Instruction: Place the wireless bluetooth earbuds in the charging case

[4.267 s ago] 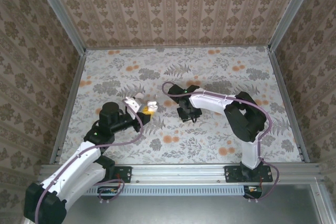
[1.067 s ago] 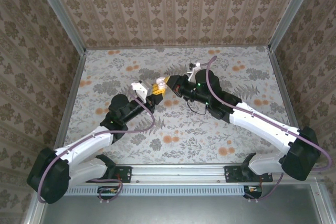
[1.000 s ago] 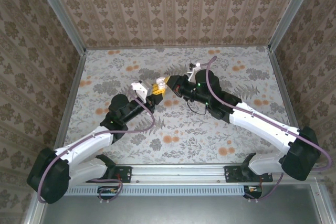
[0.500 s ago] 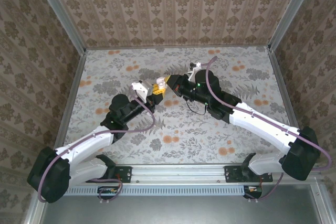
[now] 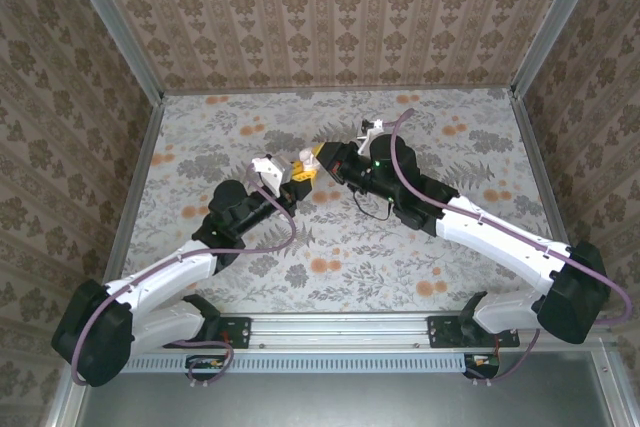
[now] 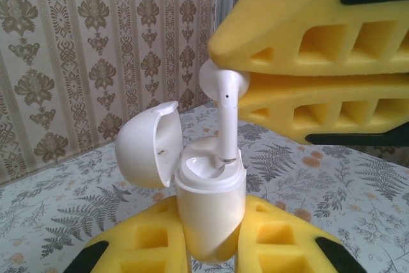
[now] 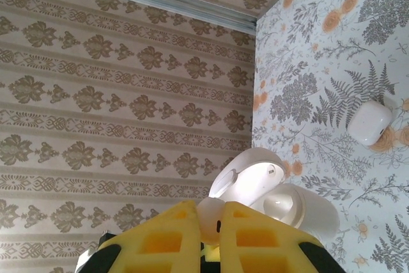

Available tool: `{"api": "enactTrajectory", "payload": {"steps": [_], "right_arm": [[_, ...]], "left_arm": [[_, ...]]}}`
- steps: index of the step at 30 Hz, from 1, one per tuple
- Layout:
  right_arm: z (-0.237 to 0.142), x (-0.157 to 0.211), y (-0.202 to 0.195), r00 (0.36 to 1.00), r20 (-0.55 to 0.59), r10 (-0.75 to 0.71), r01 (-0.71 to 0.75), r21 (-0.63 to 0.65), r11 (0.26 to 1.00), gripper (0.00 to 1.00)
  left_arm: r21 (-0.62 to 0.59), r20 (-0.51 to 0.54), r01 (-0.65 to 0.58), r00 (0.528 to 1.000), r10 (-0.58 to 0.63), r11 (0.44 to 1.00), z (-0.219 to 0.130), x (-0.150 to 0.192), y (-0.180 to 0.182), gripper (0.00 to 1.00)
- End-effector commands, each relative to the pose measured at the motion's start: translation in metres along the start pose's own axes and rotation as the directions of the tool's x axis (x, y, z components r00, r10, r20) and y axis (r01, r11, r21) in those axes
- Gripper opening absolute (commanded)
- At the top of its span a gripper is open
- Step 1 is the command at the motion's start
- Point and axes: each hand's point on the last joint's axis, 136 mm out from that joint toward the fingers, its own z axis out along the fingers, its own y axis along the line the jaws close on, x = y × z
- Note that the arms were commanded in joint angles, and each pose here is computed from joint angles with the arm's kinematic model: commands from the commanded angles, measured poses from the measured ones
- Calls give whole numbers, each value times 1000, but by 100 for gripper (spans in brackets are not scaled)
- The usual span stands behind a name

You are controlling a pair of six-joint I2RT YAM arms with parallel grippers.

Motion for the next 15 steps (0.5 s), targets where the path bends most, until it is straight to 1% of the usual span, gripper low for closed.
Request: {"api": "enactTrajectory", "payload": {"steps": [1,10,15], "right_arm": [[1,-1,-4,1000,20,-18,17,34,999,10],[-9,-3,-16,998,56,-40,34,96,995,10],[-10,-3,-17,997,59,-45,39,104,994,10]], "left_arm": [[7,58,-5,998,5,1000,0,-17,-3,0],[0,67,-7,998,7,1000,-1,-21,-3,0],[1,66,-6,998,6,1000,-1,-20,-3,0]]}}
